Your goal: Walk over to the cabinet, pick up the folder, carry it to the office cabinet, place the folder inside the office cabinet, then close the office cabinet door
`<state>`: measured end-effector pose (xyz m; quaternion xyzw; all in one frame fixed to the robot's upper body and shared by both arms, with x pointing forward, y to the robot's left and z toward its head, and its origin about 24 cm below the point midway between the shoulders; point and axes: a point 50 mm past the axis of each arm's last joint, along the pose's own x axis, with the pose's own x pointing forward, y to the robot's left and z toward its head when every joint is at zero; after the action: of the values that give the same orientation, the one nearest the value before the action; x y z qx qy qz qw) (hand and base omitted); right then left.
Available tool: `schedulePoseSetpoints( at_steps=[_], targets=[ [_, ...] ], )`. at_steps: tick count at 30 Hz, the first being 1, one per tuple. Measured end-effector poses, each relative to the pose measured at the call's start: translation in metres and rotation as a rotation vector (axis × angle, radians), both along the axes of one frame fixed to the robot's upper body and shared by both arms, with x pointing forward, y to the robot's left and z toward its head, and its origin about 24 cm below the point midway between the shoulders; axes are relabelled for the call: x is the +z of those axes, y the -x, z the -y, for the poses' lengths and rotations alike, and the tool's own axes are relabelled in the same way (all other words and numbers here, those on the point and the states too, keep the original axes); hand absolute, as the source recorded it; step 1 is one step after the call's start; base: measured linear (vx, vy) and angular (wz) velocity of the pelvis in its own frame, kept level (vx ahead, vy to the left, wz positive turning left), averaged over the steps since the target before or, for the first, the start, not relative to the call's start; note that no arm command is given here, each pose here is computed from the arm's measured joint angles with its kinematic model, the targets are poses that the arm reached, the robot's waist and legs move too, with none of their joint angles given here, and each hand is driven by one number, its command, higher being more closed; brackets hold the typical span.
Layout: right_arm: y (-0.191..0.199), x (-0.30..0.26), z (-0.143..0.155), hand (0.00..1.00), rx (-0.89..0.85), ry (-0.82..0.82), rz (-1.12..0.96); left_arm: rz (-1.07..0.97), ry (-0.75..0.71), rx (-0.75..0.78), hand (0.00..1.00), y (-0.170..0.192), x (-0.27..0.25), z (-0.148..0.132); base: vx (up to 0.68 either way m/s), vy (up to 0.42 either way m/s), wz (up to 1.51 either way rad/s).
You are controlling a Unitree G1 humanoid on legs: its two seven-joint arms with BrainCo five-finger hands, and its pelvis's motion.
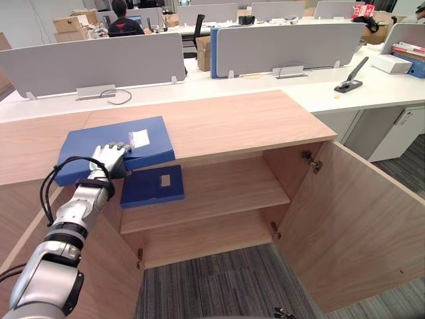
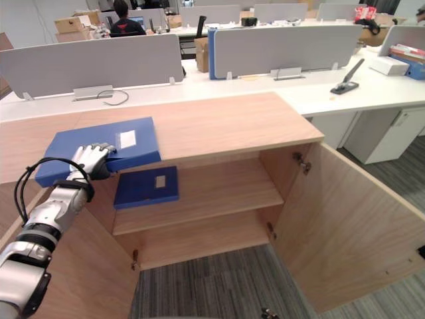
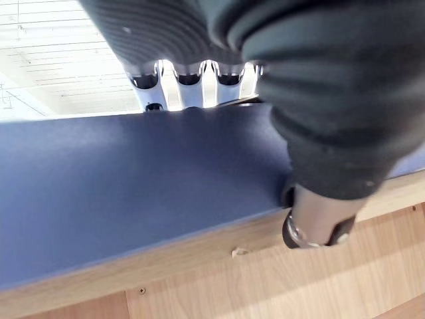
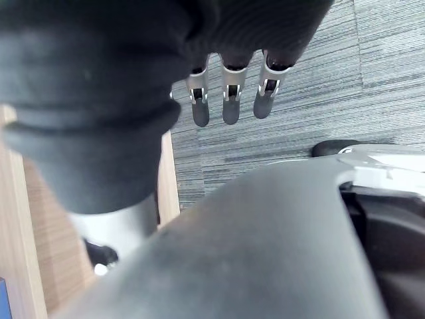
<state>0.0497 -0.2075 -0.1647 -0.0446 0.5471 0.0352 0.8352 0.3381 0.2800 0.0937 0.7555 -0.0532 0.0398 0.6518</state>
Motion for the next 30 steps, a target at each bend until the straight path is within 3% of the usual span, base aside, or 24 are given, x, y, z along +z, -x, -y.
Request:
schedulePoseSetpoints(
  at_steps=[11,14,19,21,27,30],
  targets=[
    [-0.004,0.000,0.003,0.00,0.029,0.014,-0.013,0.010,0.040,0.020,1.00,0.002,-0.007,0.005,-0.01,0.000,0.00],
    [-0.004,0.000,0.002,0.00,0.025,0.015,-0.010,0.084,0.093,-0.023,1.00,0.012,-0.004,0.020,-0.01,-0.001,0.10],
    [-0.002,-0.001,0.002,0.00,-0.028,0.006,-0.024,0.252,0.337,-0.255,1.00,0.057,0.011,0.082,0.02,-0.001,0.26],
    [-0.002,-0.002,0.001,0.00,-0.028,0.002,-0.028,0.267,0.409,-0.318,1.00,0.071,0.014,0.094,0.01,-0.020,0.18],
    [0.000,-0.002,0.001,0.00,-0.028,-0.003,-0.041,0.363,0.647,-0.373,1.00,0.100,0.027,0.105,-0.03,-0.002,0.01],
    [-0.001,-0.002,0.000,0.00,-0.029,-0.004,-0.042,0.399,0.680,-0.352,1.00,0.105,0.032,0.097,-0.06,0.008,0.01]
  ],
)
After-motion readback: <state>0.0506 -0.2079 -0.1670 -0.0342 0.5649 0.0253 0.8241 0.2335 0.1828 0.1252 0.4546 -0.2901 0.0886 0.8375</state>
